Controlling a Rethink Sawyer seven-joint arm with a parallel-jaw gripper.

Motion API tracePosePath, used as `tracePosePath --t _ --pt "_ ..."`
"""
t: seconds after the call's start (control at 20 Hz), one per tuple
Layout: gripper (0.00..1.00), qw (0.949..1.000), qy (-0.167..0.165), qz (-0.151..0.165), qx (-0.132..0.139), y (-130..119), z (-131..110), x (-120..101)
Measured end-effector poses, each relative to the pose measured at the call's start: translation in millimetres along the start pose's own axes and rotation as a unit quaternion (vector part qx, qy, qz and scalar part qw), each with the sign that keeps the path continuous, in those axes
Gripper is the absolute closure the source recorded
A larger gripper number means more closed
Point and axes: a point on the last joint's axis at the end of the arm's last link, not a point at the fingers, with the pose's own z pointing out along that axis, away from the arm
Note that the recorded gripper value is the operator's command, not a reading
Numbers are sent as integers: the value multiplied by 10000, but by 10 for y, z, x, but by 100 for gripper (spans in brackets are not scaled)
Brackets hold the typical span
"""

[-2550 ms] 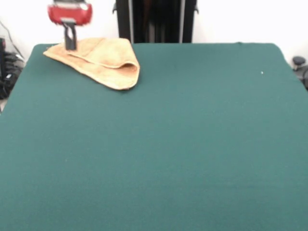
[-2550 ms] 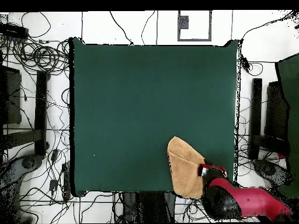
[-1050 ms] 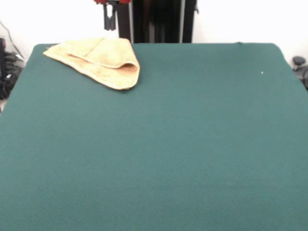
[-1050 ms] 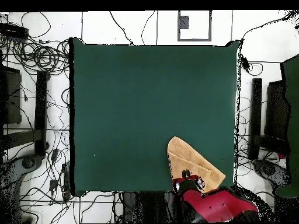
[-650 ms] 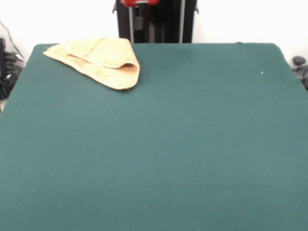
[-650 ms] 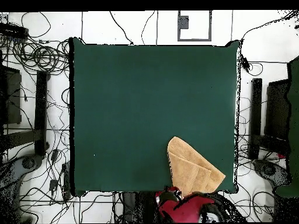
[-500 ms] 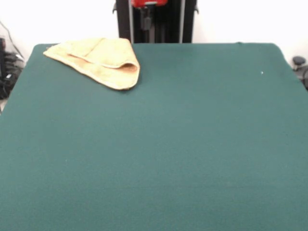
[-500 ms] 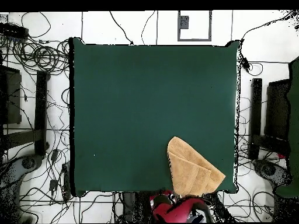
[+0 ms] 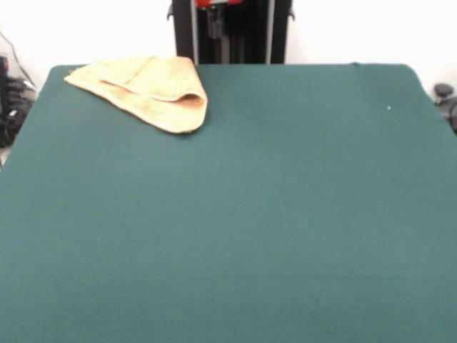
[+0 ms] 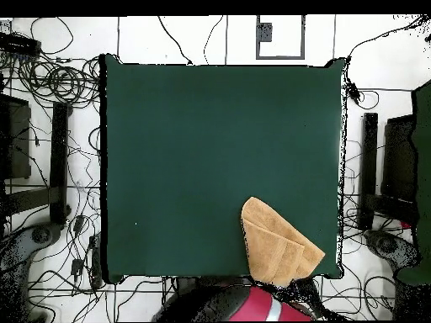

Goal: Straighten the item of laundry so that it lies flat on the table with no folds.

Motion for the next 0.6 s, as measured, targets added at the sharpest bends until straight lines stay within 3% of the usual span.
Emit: tracePosePath --t 0.15,0.6 --pt "100 9997 -30 234 -2 -96 70 53" --pt "100 9992 -125 370 11 -239 160 108"
